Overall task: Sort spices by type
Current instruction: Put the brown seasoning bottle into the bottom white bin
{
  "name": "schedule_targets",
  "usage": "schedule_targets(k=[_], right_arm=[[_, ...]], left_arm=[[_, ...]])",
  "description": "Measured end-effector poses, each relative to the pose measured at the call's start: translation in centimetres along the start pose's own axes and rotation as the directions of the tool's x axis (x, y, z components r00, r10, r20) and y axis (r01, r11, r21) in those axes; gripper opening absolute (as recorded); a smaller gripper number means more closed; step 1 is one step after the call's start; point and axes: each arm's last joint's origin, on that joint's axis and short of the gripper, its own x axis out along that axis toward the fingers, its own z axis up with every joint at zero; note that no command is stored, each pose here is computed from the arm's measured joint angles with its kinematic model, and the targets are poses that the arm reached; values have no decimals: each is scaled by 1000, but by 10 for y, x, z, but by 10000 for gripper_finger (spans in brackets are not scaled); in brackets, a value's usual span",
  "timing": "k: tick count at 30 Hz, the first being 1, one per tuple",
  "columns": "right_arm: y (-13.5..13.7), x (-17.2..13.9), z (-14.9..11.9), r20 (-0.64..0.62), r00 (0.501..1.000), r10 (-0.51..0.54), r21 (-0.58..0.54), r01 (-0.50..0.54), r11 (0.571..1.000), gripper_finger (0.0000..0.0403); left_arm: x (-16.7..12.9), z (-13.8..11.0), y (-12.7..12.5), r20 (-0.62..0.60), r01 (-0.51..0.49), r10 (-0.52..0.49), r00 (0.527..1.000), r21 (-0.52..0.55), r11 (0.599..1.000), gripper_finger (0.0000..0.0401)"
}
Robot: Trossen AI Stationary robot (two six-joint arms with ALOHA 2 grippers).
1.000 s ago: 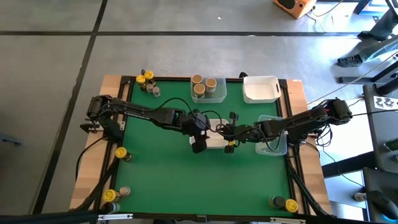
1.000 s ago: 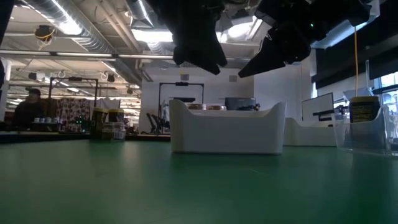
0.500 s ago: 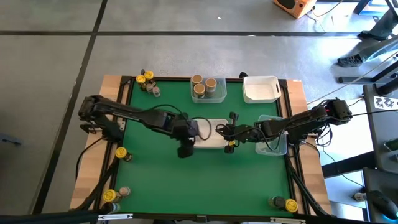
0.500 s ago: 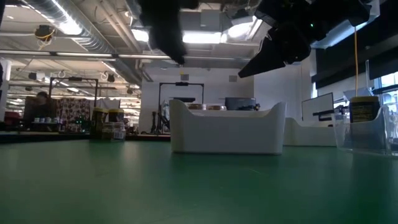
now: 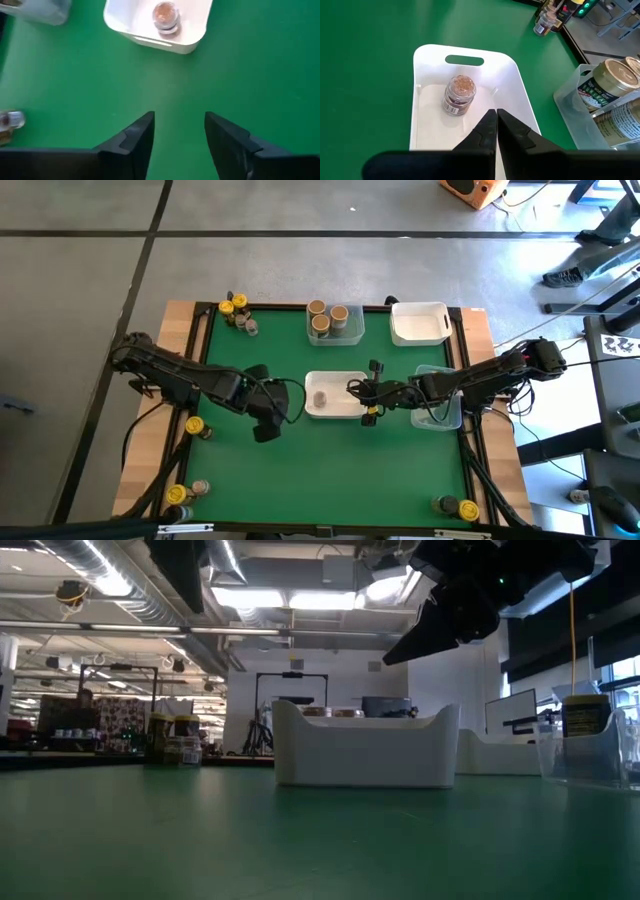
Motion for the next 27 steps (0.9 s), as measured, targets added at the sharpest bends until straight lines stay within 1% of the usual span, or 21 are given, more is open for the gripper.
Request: schedule_targets(k=[3,9,10,11,17,20,21,23,25,27], right_arm=[[0,0,0,2,1000,-1,1,1,1000,14],[0,0,1,8,1000,-1,-11,1,1000,14],[0,0,1,8,1000,-1,-19,1,1000,14],[0,0,1,8,1000,-1,-21,1,1000,14],[0,0,1,9,1000,-1,-29,1,1000,14],[0,0,2,23,1000,-2,-37,3,999,14],[0,0,3,26,1000,-2,-38,3,999,14],[0,0,3,30,1000,-2,-39,3,999,14],[0,0,3,30,1000,-2,-39,3,999,14],[0,0,3,29,1000,-2,-43,4,999,14]], left_arm=[[-1,0,-2,16,4,-4,1000,10,1000,124],[0,1,-1,16,4,-5,1000,67,998,22],[0,2,0,15,5,-6,1000,72,997,12],[0,2,0,14,7,-8,1000,70,998,7],[3,7,6,16,10,-11,1000,28,1000,7],[4,13,8,61,27,-27,998,-5,1000,4],[5,16,9,74,39,-37,997,-21,999,4],[7,21,11,67,116,-113,991,-38,993,10],[9,26,14,78,169,-168,983,-9,986,20],[9,32,17,117,176,-177,977,16,984,30]])
